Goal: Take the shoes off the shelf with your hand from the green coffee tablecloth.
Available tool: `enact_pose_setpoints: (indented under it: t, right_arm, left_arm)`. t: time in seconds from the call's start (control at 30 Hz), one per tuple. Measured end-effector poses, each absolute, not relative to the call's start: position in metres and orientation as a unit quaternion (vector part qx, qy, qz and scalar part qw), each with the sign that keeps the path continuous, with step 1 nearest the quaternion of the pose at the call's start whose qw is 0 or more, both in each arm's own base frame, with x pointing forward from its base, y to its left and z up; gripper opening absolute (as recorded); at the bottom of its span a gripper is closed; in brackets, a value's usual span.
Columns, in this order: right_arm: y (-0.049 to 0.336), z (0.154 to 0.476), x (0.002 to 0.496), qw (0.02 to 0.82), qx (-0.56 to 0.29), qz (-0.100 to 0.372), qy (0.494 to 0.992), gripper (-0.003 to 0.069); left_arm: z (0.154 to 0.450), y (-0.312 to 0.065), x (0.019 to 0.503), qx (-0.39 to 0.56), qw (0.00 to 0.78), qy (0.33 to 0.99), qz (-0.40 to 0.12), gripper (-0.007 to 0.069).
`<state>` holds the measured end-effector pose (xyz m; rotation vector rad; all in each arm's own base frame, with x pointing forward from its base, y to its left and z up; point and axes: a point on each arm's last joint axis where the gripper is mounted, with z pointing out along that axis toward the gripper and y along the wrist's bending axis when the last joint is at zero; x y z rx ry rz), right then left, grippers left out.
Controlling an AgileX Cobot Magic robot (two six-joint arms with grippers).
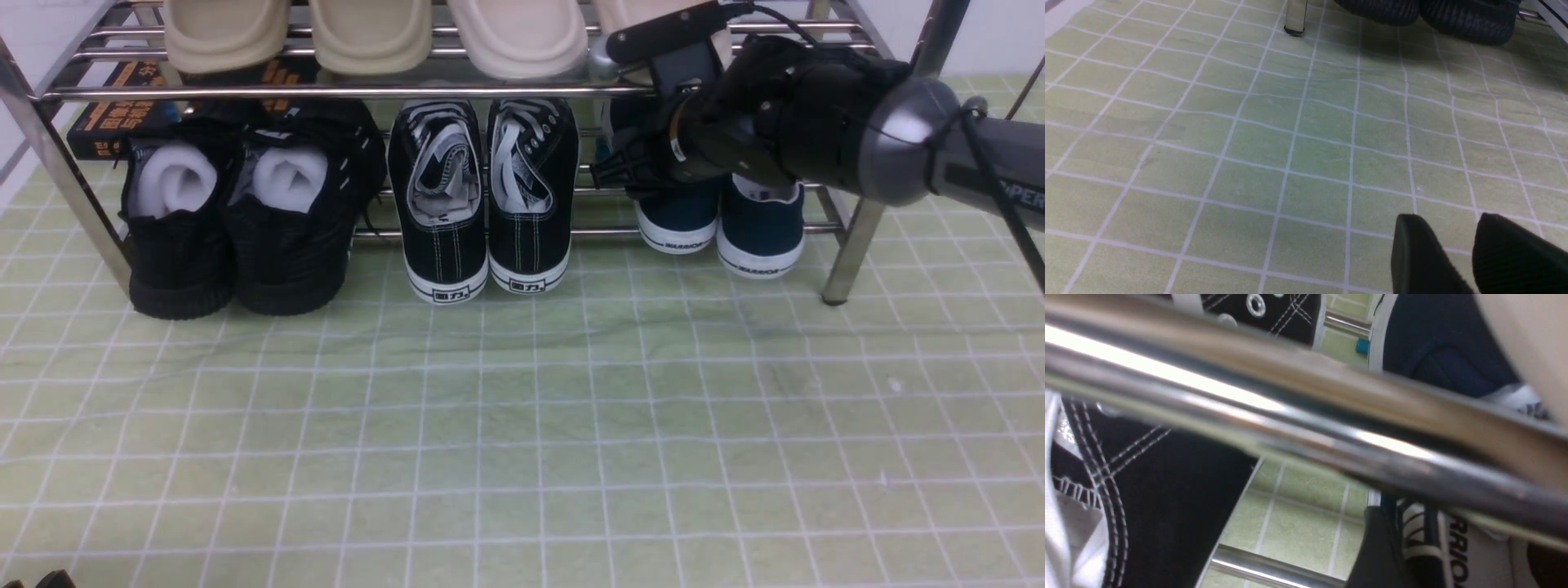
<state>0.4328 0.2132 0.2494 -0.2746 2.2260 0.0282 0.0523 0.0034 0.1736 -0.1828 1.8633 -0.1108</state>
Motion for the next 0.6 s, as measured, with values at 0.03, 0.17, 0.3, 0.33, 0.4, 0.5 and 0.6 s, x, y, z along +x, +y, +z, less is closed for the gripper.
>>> enact_pose_setpoints:
  t: [0.03, 0.17, 0.3, 0.33, 0.4, 0.5, 0.6]
  right_arm:
    - [0.2136, 0.2488, 0.4331, 0.435, -0.111, 0.012, 0.894, 0.0474]
    - [0.2140, 0.2487, 0.4329, 0.433, -0.106, 0.017, 0.895, 0.0474]
    - [0.2135, 0.2479, 0.4321, 0.426, -0.099, 0.018, 0.899, 0.0474]
    - [0.2131, 0.2476, 0.4319, 0.424, -0.098, 0.016, 0.900, 0.0472]
    - [0.2130, 0.2476, 0.4314, 0.421, -0.097, 0.013, 0.902, 0.0467]
    - [0.2116, 0.2478, 0.4308, 0.414, -0.095, 0.006, 0.905, 0.0432]
    - [0.2114, 0.2475, 0.4301, 0.408, -0.092, 0.005, 0.908, 0.0324]
  left_arm:
    - [0.1736, 0.0034, 0.0523, -0.079, 0.592, 0.801, -0.048, 0.0240]
    - [0.1736, 0.0034, 0.0523, -0.079, 0.592, 0.801, -0.048, 0.0240]
    - [0.1736, 0.0034, 0.0523, -0.079, 0.592, 0.801, -0.048, 0.0240]
    - [0.1736, 0.0034, 0.0523, -0.079, 0.592, 0.801, -0.048, 0.0240]
    - [0.1736, 0.0034, 0.0523, -0.079, 0.592, 0.801, -0.048, 0.0240]
    - [0.1736, 0.0034, 0.0523, -0.079, 0.592, 0.801, -0.048, 0.0240]
    - [0.1736, 0.0034, 0.0523, -0.079, 0.592, 0.801, -0.048, 0.0240]
